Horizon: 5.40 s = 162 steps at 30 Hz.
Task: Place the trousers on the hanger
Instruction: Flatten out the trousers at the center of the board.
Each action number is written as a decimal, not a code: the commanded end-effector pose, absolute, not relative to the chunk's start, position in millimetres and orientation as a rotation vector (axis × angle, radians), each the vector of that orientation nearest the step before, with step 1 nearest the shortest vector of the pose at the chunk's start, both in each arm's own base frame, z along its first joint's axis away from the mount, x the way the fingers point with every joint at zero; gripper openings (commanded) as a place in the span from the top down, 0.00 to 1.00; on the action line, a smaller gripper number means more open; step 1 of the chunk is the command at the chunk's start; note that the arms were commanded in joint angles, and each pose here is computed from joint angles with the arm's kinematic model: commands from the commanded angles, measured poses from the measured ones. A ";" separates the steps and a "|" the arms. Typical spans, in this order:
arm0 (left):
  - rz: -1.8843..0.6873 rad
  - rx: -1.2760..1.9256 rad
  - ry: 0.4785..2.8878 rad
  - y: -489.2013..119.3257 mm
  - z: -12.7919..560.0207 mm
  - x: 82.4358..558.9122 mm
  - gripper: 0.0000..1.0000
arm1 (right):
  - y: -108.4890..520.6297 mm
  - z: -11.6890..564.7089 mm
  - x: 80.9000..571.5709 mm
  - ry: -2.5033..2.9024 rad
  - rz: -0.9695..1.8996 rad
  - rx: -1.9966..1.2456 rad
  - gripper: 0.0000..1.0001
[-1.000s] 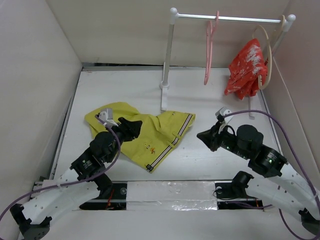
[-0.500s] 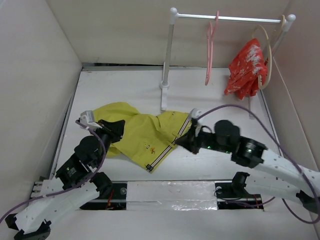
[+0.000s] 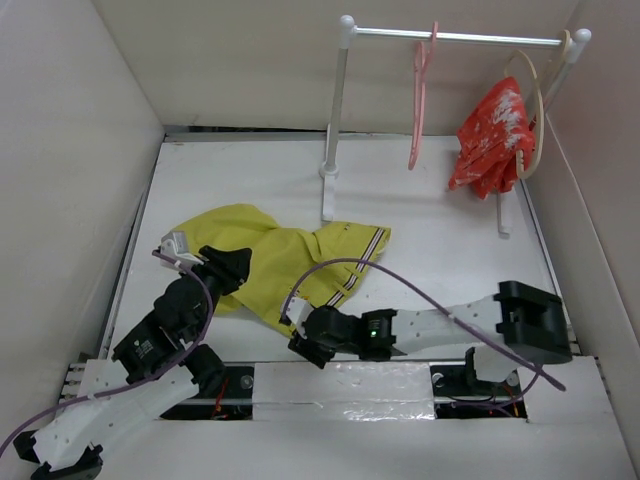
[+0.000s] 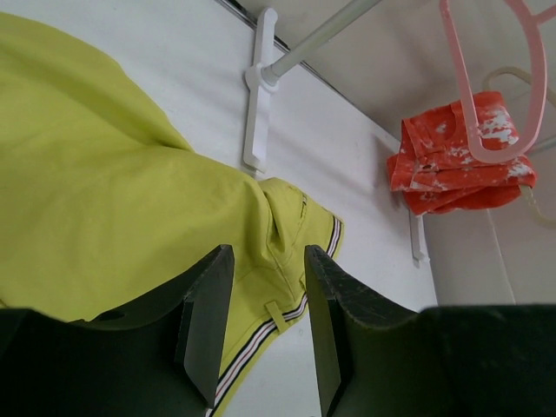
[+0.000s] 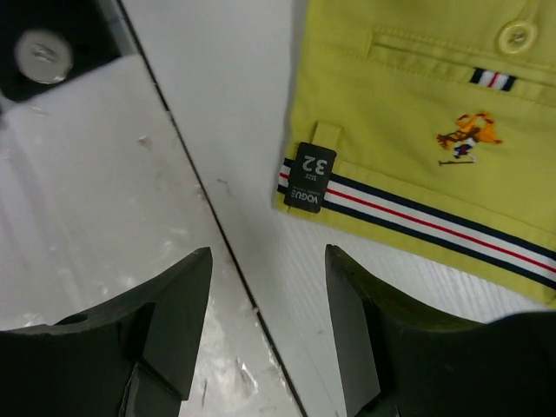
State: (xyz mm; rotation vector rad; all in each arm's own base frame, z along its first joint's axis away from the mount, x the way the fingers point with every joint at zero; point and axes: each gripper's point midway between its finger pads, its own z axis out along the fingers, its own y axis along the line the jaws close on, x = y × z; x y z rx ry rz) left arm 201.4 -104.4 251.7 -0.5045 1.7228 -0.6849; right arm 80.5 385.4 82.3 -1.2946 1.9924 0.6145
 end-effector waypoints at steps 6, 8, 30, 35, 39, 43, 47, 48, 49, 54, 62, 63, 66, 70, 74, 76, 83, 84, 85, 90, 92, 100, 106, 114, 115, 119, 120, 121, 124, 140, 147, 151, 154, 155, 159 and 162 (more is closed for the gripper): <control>-0.696 -0.532 1.713 -99.3 246.2 198.3 0.64 | 429.3 57.5 100.4 1.945 0.328 -1.155 0.38; -0.698 -0.526 1.726 -101.9 240.1 198.6 0.64 | 432.6 46.3 99.8 1.953 0.303 -1.143 0.38; -0.739 -0.476 1.755 -117.7 221.9 200.0 0.62 | 396.9 133.4 170.9 1.858 0.042 -0.765 1.00; -0.760 -0.420 1.780 -131.9 223.5 202.9 0.61 | 355.4 247.2 233.4 1.773 0.110 -0.592 1.00; -0.804 -0.369 1.782 -144.9 224.0 203.6 0.58 | 319.3 335.1 275.2 1.695 0.197 -0.447 1.00; -0.802 -0.320 1.841 -156.8 208.7 204.3 0.54 | 296.0 385.6 304.5 1.663 0.191 -0.398 1.00; -0.833 -0.266 1.916 -177.2 175.7 204.8 0.47 | 266.0 429.6 323.0 1.624 0.159 -0.306 1.00; -0.816 -0.258 1.954 -179.8 158.6 204.9 0.46 | 255.9 443.5 328.9 1.607 0.166 -0.276 1.00; -0.838 -0.261 1.939 -185.7 158.9 208.8 0.45 | 254.9 448.1 329.1 1.601 0.188 -0.285 1.00; -0.754 -0.226 2.051 -209.2 117.4 220.3 0.34 | 240.2 460.5 333.2 1.598 0.189 -0.269 1.00; -0.484 -0.178 2.185 -238.0 58.9 238.8 0.22 | 226.3 454.6 332.4 1.609 0.199 -0.257 1.00; -0.468 -0.207 2.180 -236.6 56.3 241.7 0.22 | 226.1 453.6 331.3 1.612 0.201 -0.262 1.00; -0.477 -0.266 2.151 -232.0 50.0 252.3 0.19 | 222.9 446.6 328.4 1.621 0.194 -0.270 1.00; -0.482 -0.306 2.083 -233.0 62.5 276.7 0.18 | 218.0 443.8 328.6 1.627 0.211 -0.267 1.00; -0.469 -0.296 2.021 -238.5 81.6 295.7 0.38 | 212.0 439.4 323.4 1.637 0.206 -0.265 1.00; -0.454 -0.288 2.005 -238.5 90.0 304.0 0.82 | 208.0 434.2 322.7 1.650 0.186 -0.261 1.00; -0.575 -0.030 2.090 -243.9 119.5 247.8 1.00 | 173.5 449.7 295.2 1.642 0.144 -0.213 1.00; -0.619 0.022 2.104 -248.5 123.2 228.8 1.00 | 170.6 460.2 287.9 1.623 0.163 -0.205 1.00; -0.614 0.066 2.155 -241.9 118.3 211.8 1.00 | 163.0 469.0 277.4 1.609 0.179 -0.201 1.00; -0.984 0.285 2.039 -240.8 212.1 142.3 1.00 | 133.6 524.2 245.4 1.540 0.226 -0.149 1.00; -0.993 0.362 2.039 -229.1 224.7 126.1 1.00 | 114.9 540.3 238.7 1.519 0.206 -0.093 1.00; -1.123 0.517 2.031 -267.3 225.3 117.1 0.70 | 66.0 429.5 325.7 1.669 0.073 0.066 1.00; -1.214 0.685 2.121 -329.0 171.3 82.0 0.19 | -35.0 286.6 349.9 1.822 -0.130 0.377 0.76; -0.883 0.285 2.095 -301.6 186.6 153.1 0.22 | 33.3 289.9 354.2 1.831 0.096 0.175 0.32; -0.828 0.223 2.105 -286.2 179.5 160.6 0.23 | 45.0 291.7 350.7 1.834 0.111 0.135 0.38; -0.680 -0.156 2.041 -216.2 177.8 188.1 0.23 | 129.0 283.5 324.9 1.826 0.309 -0.130 0.90; -0.675 -0.315 1.995 -192.9 177.5 194.2 0.23 | 162.3 278.1 309.5 1.826 0.386 -0.233 0.98; -0.630 -0.377 2.015 -176.0 164.9 191.8 0.22 | 181.4 276.1 303.3 1.807 0.435 -0.283 1.00; -0.678 -0.598 1.981 -148.6 147.2 183.9 0.20 | 238.8 249.8 270.6 1.821 0.544 -0.462 1.00; -0.526 -1.021 1.715 -81.6 135.5 196.0 0.01 | 322.7 168.0 208.1 1.923 0.609 -0.804 0.48; -0.348 -0.989 1.662 -83.7 156.4 224.2 0.15 | 310.7 146.9 198.5 1.954 0.596 -0.810 0.51; -0.368 -1.007 1.633 -86.4 170.0 251.8 0.19 | 303.4 133.1 191.6 1.977 0.603 -0.815 0.54; -0.340 -0.959 1.714 -85.1 150.3 261.6 0.16 | 303.6 133.3 191.8 1.964 0.614 -0.801 0.55; -0.332 -0.974 1.703 -77.4 149.4 269.4 0.17 | 300.5 130.0 191.5 1.973 0.603 -0.798 0.55; -0.366 -0.969 1.765 -74.9 128.6 275.7 0.30 | 287.8 124.4 194.8 1.991 0.555 -0.740 0.54; -0.384 -0.929 1.732 -70.5 137.0 284.5 0.69 | 277.0 113.2 193.2 2.029 0.534 -0.688 0.52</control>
